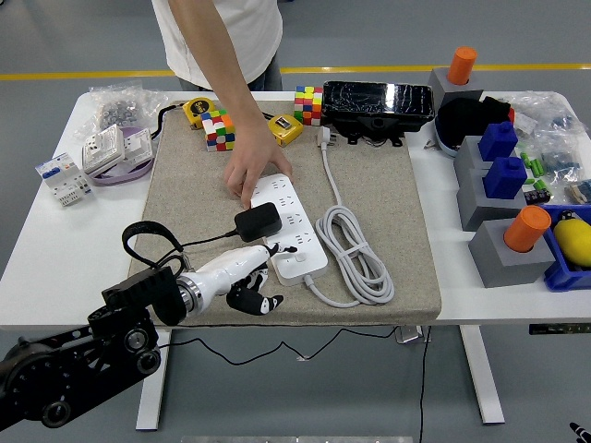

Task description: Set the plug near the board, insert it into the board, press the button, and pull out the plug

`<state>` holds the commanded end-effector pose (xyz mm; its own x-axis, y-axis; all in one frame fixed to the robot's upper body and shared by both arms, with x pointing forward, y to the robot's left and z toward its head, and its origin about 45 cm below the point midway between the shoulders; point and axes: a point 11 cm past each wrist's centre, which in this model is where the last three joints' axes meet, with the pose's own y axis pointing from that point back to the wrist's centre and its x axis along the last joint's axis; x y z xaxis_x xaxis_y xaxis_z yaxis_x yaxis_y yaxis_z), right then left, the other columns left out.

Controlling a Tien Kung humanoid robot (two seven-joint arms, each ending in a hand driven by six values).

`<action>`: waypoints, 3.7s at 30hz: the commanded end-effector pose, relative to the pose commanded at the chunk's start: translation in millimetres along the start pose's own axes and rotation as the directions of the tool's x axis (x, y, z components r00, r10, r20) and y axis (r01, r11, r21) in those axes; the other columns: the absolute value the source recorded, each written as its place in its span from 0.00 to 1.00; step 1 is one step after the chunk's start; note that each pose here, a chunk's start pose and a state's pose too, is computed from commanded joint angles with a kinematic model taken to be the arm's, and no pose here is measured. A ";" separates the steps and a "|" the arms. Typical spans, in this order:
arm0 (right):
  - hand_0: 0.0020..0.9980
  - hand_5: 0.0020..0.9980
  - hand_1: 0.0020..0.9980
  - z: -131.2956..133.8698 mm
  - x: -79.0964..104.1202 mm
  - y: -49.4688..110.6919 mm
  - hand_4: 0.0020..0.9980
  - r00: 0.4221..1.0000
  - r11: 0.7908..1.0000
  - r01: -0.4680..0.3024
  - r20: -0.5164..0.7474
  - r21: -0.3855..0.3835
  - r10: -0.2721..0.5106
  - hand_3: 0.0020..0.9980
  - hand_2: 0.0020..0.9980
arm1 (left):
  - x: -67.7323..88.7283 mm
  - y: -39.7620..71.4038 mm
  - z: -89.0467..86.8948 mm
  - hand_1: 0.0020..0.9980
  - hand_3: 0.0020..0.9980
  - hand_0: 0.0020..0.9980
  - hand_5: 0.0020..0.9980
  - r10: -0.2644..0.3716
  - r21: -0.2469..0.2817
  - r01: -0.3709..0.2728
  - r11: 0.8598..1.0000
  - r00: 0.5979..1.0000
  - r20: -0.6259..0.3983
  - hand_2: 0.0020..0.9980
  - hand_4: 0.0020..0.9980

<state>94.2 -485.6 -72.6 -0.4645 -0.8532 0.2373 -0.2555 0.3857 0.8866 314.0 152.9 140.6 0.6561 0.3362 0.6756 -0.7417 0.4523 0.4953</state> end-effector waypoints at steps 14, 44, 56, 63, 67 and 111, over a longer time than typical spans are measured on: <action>0.53 0.41 0.63 0.1 0.0 0.1 0.88 1.000 1.000 0.000 0.001 0.001 0.000 0.55 0.60 | -9.3 -8.3 -3.9 0.05 0.93 0.08 0.05 -0.037 0.043 0.036 0.998 0.999 0.015 0.12 0.64; 0.53 0.40 0.62 5.0 -0.8 0.1 0.88 1.000 1.000 0.000 0.018 -0.006 0.001 0.54 0.60 | 39.1 -0.5 -13.2 0.09 0.56 0.14 0.11 0.245 -0.100 -0.488 0.867 0.593 -0.767 0.19 0.64; 0.53 0.40 0.62 4.7 -1.8 0.1 0.88 1.000 1.000 0.002 0.021 -0.005 -0.002 0.54 0.60 | 26.1 -3.0 0.3 0.06 0.60 0.11 0.15 0.153 -0.175 -0.339 0.924 0.749 -0.645 0.13 0.67; 0.52 0.40 0.62 2.8 -1.4 0.1 0.88 1.000 1.000 0.002 0.021 -0.002 -0.002 0.54 0.60 | 3.8 -3.4 14.2 0.06 0.72 0.10 0.13 -0.007 -0.177 -0.064 0.982 0.927 -0.374 0.13 0.65; 0.53 0.40 0.62 2.3 -1.8 0.0 0.88 1.000 1.000 0.003 0.018 -0.001 -0.003 0.54 0.60 | -2.7 -4.8 8.9 0.06 0.86 0.10 0.11 -0.023 -0.101 0.004 0.995 0.981 -0.194 0.13 0.63; 0.53 0.40 0.62 1.9 -0.4 0.1 0.88 1.000 1.000 0.001 0.011 0.000 -0.001 0.54 0.60 | 31.9 -6.7 3.1 0.13 0.58 0.18 0.17 0.195 -0.189 -0.305 0.934 0.873 -0.447 0.23 0.72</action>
<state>92.7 -484.5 -73.3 -0.4738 -0.8495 0.2323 -0.2562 0.3853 0.8865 339.4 158.0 160.5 0.4907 0.7506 0.4425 -0.8661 0.4758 0.1534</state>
